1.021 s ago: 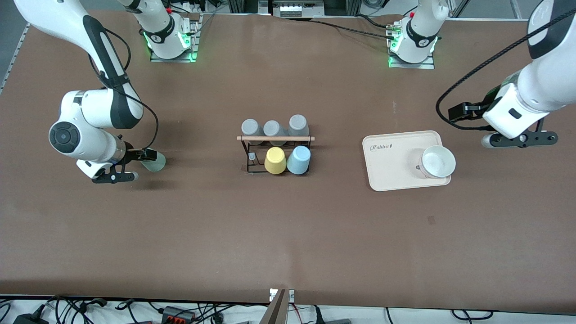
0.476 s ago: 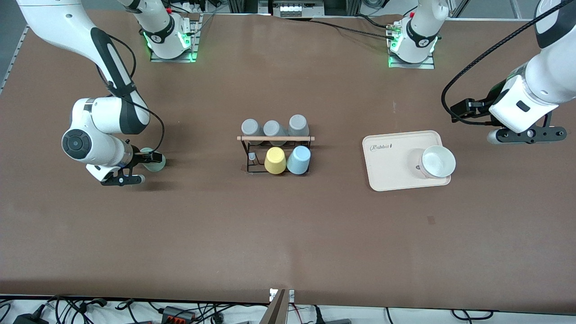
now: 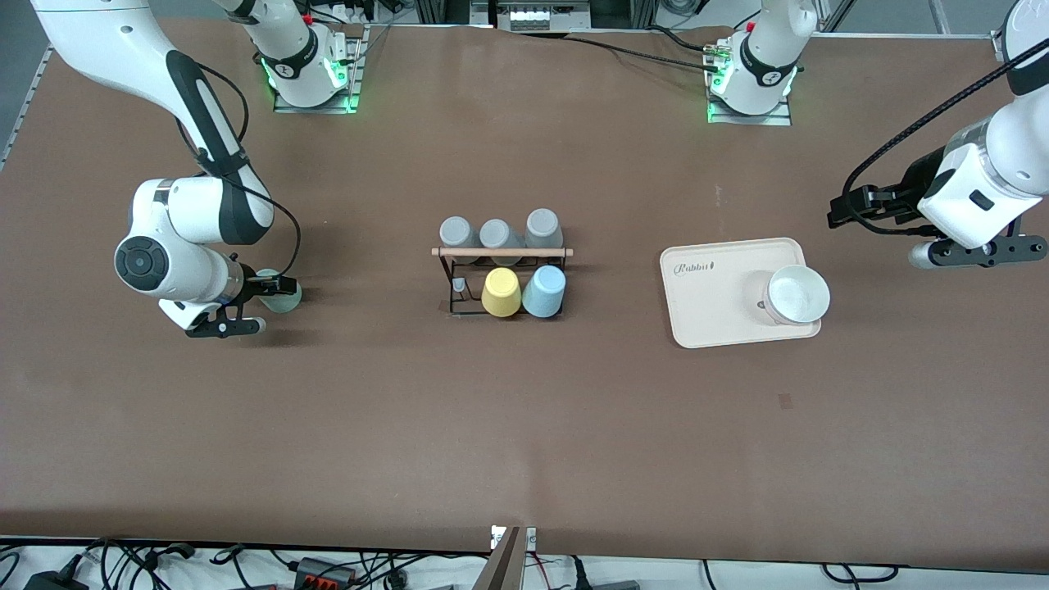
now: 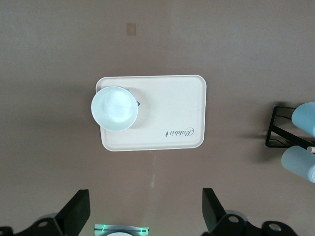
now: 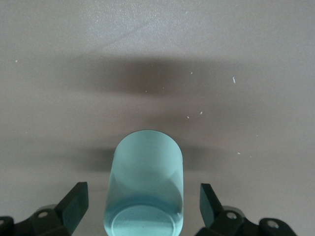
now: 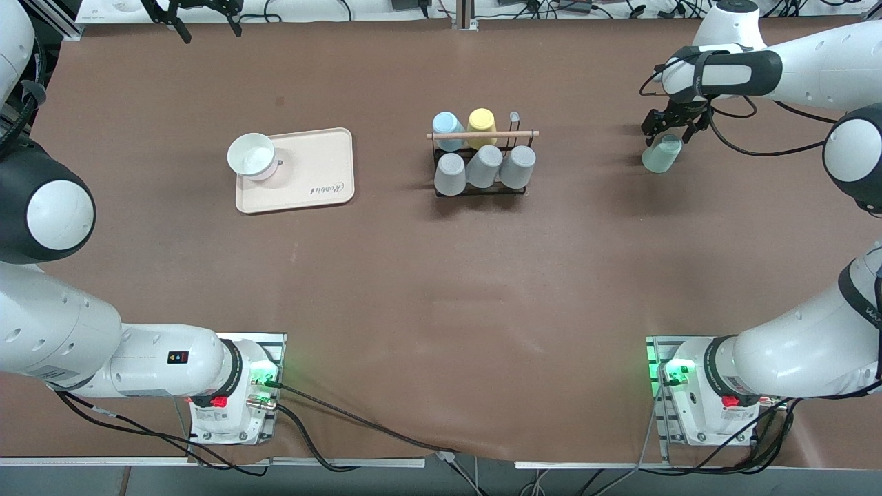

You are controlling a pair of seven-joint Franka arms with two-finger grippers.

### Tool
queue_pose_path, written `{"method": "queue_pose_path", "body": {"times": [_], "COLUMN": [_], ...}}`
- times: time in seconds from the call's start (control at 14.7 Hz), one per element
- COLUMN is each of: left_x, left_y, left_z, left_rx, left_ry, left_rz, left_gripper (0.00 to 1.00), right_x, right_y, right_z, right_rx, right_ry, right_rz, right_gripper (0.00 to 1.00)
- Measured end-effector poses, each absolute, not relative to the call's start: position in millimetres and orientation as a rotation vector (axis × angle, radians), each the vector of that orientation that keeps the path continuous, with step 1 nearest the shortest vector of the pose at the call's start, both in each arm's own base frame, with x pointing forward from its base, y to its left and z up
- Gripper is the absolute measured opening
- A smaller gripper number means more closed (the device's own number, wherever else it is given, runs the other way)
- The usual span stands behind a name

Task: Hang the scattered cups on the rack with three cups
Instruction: 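Close the right gripper around the mint-green cup and lift it, then carry the mint-green cup with the right gripper onto a rack peg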

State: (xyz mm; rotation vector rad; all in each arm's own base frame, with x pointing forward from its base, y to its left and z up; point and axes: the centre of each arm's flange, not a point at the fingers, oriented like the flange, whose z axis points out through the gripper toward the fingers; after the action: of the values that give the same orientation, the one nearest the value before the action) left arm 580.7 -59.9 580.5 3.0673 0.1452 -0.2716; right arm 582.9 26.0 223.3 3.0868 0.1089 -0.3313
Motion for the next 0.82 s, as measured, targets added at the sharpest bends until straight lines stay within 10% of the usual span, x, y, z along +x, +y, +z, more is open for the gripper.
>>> {"method": "queue_pose_path", "body": {"times": [0.14, 0.41, 0.82], "left_x": [580, 580, 579], "left_y": [-63, -64, -63], "left_z": [581, 580, 580], "left_rx": [3.067, 3.067, 3.066], "left_ry": [0.137, 0.135, 0.135], "left_rz": [-0.271, -0.273, -0.280], "left_gripper": [1.00, 1.00, 1.00], "right_x": [582, 582, 614], "right_y": [26, 26, 62], "right_z": [222, 224, 295], "right_rx": [3.086, 3.085, 3.069], "right_ry": [0.108, 0.108, 0.190], "right_rz": [-0.341, -0.347, -0.399], "right_gripper": [1.00, 0.66, 0.66]}}
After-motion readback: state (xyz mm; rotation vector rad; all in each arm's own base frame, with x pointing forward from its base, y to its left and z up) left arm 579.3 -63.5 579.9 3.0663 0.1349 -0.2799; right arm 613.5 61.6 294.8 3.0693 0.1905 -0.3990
